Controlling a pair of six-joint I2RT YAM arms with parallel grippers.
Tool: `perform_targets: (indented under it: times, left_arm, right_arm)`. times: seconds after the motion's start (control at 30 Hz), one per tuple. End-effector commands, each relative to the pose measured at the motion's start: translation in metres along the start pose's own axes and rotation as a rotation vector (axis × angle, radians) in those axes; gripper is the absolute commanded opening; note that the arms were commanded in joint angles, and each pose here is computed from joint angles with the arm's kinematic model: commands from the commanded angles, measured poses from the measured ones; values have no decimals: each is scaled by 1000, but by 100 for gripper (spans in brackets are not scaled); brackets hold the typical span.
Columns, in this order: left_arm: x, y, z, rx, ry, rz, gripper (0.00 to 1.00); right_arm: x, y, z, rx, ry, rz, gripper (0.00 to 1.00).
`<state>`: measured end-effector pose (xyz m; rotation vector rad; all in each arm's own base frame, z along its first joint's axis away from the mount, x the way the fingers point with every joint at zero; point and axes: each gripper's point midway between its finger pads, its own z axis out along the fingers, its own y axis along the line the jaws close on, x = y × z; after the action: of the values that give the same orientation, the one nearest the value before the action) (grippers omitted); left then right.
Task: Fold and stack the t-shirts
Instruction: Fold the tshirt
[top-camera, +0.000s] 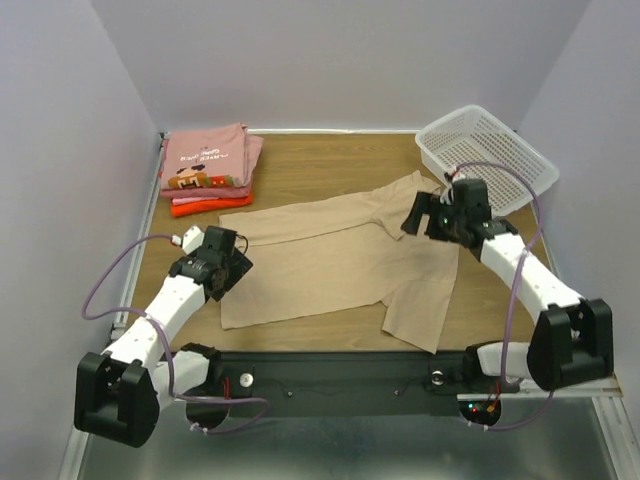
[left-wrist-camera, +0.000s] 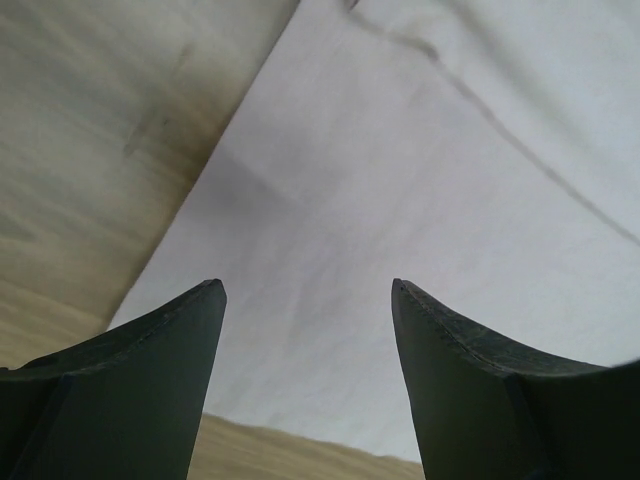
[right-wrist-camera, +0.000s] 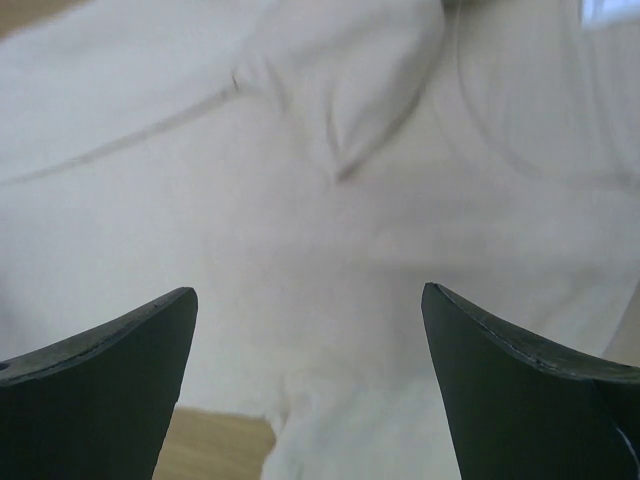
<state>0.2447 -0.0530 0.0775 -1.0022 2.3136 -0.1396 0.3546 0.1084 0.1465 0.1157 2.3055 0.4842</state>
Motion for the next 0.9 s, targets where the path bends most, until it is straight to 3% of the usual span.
perform_targets:
  times: [0.0,0.07,0.17,0.23,0.4,0.57,0.8,0.87]
  left_arm:
    - [35,28,-6,-56,106,-15,79]
    - [47,23,-13,-24,138,-18,79]
    - [51,22,-16,-20,127,-39,79]
    - [61,23,-13,-43,161,0,79]
    - [98,21,-17,-104,244,56,78]
    - [108,21,-49,-142,189,-5,78]
    - [117,38,-43,-289,180,-27,79]
    - [117,42,-40,-356,155,-56,83]
  right_arm:
    - [59,-11,-24,49,72,163,100]
    - [66,-21,-38,94,39,174,100]
    - [90,-37,-54,174,110,149,100]
    - [89,-42,-62,207,92,136,100]
    - [100,-37,-63,174,117,158,100]
    - [107,-44,-59,196,154,128,100]
    - [111,-39,-59,170,167,144,100]
    - [110,-41,-60,182,158,148,100]
